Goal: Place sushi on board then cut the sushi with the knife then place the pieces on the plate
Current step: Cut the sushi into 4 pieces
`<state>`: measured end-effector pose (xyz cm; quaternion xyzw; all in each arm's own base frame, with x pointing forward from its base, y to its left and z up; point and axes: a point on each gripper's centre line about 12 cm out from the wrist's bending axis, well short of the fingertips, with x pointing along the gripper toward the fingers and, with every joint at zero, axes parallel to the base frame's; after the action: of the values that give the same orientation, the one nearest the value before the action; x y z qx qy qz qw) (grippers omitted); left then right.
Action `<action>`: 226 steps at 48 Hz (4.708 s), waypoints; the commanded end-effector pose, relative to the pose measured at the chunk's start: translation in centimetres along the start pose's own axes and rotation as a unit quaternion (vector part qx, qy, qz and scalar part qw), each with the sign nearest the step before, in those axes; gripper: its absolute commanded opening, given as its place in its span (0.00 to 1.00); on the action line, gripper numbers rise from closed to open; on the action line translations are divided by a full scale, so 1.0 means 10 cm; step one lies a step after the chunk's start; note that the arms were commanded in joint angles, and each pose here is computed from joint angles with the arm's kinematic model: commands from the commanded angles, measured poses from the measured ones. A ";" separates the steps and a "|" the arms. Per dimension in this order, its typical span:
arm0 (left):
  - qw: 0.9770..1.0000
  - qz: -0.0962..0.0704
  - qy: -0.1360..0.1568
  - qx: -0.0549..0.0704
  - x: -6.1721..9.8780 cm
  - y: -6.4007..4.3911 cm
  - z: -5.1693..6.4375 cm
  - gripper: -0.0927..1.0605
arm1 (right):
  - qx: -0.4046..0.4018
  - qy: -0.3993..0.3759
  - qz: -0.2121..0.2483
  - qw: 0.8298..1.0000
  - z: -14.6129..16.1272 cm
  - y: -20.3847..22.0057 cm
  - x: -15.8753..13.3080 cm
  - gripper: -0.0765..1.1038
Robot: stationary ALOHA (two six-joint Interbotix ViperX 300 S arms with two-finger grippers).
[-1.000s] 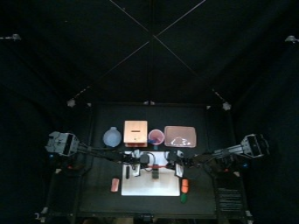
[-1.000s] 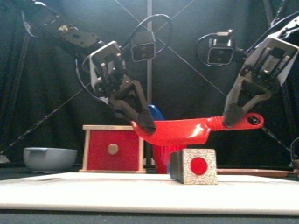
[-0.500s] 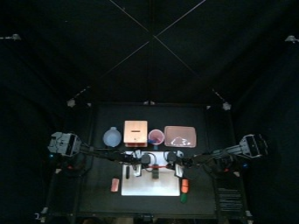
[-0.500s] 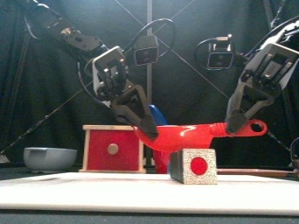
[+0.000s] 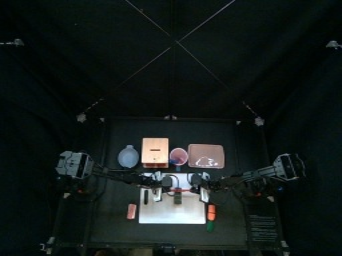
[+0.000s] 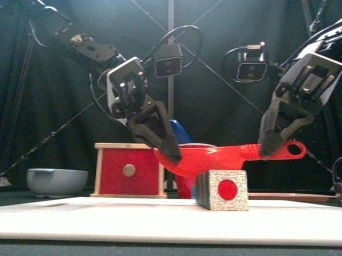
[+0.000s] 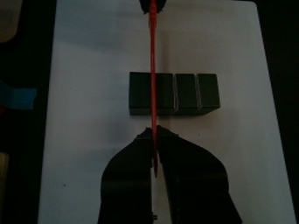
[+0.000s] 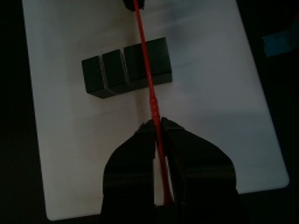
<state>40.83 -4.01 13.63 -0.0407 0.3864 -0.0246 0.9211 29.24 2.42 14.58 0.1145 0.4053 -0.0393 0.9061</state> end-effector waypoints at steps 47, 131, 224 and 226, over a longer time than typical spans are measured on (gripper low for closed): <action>1.000 0.019 0.023 -0.001 0.15 0.21 -0.09 0.44 | 0.023 0.049 -0.054 0.997 -0.12 -0.30 0.15 0.40; 1.000 0.006 -0.021 0.010 -0.16 0.07 0.14 0.44 | 0.017 0.047 -0.076 0.996 0.17 -0.16 -0.12 0.40; 0.998 -0.018 0.052 0.005 0.19 -0.24 -0.32 0.44 | 0.027 0.100 -0.049 0.993 -0.14 0.07 0.16 0.40; 0.998 -0.017 0.057 0.003 0.22 -0.24 -0.34 0.44 | 0.030 0.102 -0.047 0.993 -0.16 0.08 0.19 0.40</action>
<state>40.50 -5.97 10.69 -0.0434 0.4228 -0.0378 0.9044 29.91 3.70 12.93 0.1145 0.4905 -0.0741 0.8607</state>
